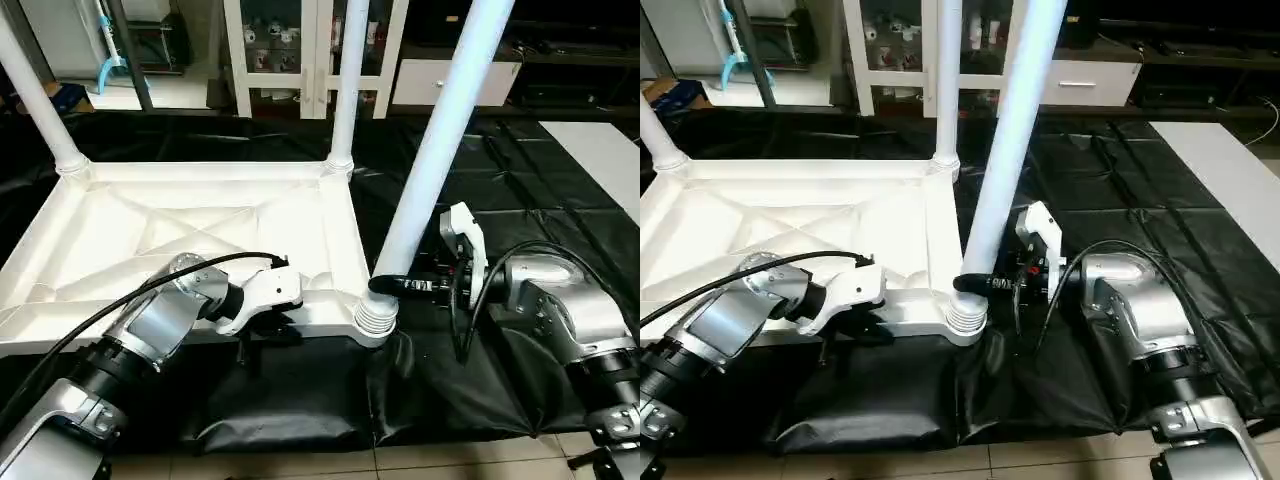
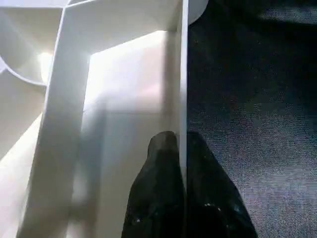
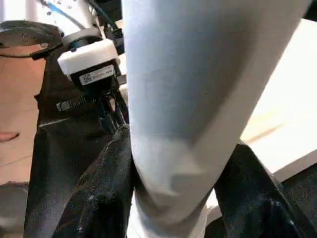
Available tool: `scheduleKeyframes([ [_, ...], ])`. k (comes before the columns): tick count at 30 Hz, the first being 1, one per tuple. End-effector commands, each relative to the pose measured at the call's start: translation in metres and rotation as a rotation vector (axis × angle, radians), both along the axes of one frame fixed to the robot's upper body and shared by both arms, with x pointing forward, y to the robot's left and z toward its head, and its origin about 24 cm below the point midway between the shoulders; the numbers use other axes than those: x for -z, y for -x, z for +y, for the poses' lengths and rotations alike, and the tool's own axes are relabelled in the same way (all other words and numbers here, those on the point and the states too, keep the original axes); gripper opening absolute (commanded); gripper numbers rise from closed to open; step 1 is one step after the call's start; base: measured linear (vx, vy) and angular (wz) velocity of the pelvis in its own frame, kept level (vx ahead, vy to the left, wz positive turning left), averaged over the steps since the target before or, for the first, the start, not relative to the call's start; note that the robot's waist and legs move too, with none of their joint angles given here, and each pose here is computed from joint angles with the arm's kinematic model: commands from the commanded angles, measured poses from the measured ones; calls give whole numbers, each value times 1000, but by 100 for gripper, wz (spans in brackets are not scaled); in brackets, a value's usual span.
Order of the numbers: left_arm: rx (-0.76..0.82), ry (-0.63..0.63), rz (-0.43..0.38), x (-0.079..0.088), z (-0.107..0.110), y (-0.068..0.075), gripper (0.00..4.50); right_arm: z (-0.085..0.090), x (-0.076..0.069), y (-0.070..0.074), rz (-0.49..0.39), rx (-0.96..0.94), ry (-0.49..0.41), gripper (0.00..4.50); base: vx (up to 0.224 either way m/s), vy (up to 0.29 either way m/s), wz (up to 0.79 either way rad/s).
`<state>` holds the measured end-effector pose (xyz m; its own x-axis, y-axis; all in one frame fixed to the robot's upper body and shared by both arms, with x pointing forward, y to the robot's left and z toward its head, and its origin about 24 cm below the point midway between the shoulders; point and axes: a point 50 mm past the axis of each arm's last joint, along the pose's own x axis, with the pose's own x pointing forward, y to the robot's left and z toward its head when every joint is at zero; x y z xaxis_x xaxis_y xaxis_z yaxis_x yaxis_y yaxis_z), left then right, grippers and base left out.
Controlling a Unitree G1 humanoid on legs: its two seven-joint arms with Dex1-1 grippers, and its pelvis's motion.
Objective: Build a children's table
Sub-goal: Insert table leg to table base
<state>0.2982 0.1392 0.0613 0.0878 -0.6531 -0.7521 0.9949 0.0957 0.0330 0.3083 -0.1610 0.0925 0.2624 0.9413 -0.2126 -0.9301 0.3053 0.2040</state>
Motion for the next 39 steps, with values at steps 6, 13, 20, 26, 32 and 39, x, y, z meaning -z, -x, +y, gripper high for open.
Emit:
scheduleKeyframes([
  [6, -6, -47, 35, 9, 6, 6, 0, -3, -9, -9, 27, 25, 40, 184, 0, 0, 0],
  [13, -7, -50, 35, 9, 7, 6, 0, -3, -2, -5, 37, -14, 93, 184, 0, 0, 0],
  [20, -6, -59, 36, 9, 7, 6, 0, 17, -1, 3, -32, -113, 129, 184, 0, 0, 0],
  [26, -10, -60, 35, 9, 7, 7, 0, 28, 6, 14, -13, -187, 133, 184, 0, 0, 0],
  [32, -15, -62, 32, 9, 7, 7, 0, 21, 16, 13, 8, -144, 150, 184, 0, 0, 0],
  [39, -19, -61, 27, 9, 7, 7, 0, 6, 22, 10, 33, -26, 117, 184, 0, 0, 0],
])
